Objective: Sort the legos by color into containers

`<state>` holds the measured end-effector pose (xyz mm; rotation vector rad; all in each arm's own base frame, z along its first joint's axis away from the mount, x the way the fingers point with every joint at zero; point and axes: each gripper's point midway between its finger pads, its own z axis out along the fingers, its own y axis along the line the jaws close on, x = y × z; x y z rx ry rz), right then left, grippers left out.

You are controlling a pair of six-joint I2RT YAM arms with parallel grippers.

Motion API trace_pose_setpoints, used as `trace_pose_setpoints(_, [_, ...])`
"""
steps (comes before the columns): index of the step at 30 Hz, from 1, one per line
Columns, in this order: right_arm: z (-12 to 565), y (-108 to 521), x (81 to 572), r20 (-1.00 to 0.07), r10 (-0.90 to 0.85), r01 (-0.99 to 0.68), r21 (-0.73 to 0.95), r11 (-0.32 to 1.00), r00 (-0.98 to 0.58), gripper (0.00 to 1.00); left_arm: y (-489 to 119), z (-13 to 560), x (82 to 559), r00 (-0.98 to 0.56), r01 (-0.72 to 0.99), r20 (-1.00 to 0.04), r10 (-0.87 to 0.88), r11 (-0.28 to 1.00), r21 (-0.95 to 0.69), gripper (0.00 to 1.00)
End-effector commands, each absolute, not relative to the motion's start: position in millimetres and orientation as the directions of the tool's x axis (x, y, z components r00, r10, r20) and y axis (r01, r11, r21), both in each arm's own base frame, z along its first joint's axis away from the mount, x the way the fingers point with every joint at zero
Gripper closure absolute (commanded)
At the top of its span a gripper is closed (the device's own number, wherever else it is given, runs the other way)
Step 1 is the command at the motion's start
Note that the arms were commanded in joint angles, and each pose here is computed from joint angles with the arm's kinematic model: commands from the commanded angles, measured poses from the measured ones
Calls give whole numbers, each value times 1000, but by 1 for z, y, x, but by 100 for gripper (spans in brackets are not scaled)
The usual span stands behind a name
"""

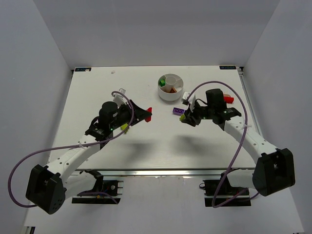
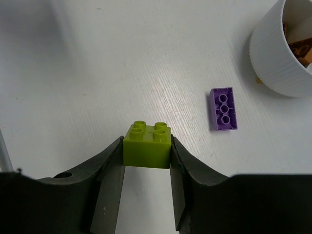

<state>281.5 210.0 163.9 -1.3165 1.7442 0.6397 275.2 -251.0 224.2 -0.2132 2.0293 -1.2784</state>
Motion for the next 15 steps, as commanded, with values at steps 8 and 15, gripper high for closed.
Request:
trace_pose_setpoints(8, [193,203,332,-842,-539,-928,-190,321,-14,100,-237,220,266,-702,232,-503,-505,506,-831,92])
trace_pose_setpoints(15, [199,203,365,-826,-564,-918,-233,320,13,100,-232,217,263,-693,227,-511,-508,519,-824,92])
